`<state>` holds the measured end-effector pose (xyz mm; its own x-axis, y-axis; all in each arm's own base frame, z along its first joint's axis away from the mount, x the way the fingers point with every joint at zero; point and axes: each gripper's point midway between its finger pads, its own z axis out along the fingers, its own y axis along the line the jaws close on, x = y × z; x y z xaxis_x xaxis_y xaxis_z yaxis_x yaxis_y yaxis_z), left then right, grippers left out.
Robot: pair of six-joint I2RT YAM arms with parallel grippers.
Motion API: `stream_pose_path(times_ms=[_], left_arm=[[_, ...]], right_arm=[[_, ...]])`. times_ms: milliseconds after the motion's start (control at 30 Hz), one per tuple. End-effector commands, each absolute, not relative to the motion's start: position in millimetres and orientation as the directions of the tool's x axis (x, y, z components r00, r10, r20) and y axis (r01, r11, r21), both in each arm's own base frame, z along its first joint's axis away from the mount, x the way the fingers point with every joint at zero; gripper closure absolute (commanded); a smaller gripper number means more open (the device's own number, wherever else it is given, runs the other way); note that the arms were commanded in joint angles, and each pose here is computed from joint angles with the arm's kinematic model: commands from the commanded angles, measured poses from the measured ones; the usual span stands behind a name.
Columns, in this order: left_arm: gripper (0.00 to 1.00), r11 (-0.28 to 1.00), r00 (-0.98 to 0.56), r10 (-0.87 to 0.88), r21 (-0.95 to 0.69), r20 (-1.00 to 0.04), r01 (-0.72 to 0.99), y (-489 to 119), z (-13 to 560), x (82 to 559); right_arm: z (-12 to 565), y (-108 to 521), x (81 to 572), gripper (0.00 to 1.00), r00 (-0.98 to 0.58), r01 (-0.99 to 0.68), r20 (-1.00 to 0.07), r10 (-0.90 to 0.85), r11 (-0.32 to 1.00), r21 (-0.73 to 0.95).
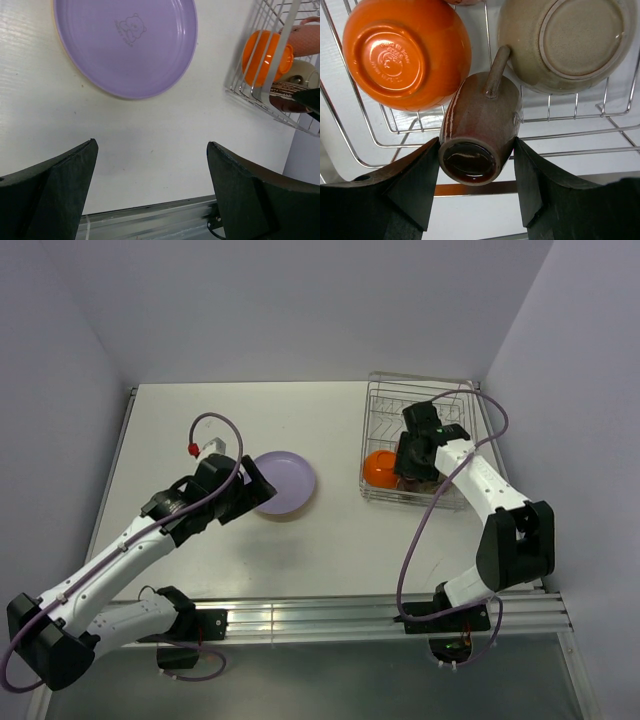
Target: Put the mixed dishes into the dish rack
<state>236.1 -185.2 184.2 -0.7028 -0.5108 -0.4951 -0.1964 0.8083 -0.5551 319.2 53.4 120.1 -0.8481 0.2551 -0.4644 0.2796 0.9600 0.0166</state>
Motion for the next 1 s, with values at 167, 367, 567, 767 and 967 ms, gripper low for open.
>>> stream_pose_path(times_ms=[167,367,567,767,967], left_arm=[[0.04,0.796,-0.703,-0.526,-0.568,-0.478,-0.209,-184.6,185.3,244.8],[0.04,0.794,-0.719,-0.536,-0.552,-0.442,-0.253,-183.5,166.6,249.5],[0.06,0.816,-0.744,-0.527,-0.491,-0.411,-0.307,-181.5,136.5,251.5],[0.11,0.812,-0.725,-0.558,-0.446,-0.404,-0.377,-174.1,116.4,255.0],[0.22,0.792,-0.695,-0.597,-0.433,-0.402,-0.430,-171.4,103.9,261.2]], right_arm=[[113.4,51.9,329.2,1.00,-0.817,0.290,-0.503,0.282,0.955,0.064],[104.8,51.6,323.7,1.00,-0.826,0.286,-0.487,0.284,0.956,0.072],[109.9,53.5,320.4,0.53,-0.817,0.278,-0.500,0.288,0.956,0.097],[132.1,56.9,317.4,0.32,-0.789,0.256,-0.541,0.291,0.956,0.140],[162.3,58.0,310.7,0.30,-0.751,0.232,-0.593,0.292,0.956,0.179]])
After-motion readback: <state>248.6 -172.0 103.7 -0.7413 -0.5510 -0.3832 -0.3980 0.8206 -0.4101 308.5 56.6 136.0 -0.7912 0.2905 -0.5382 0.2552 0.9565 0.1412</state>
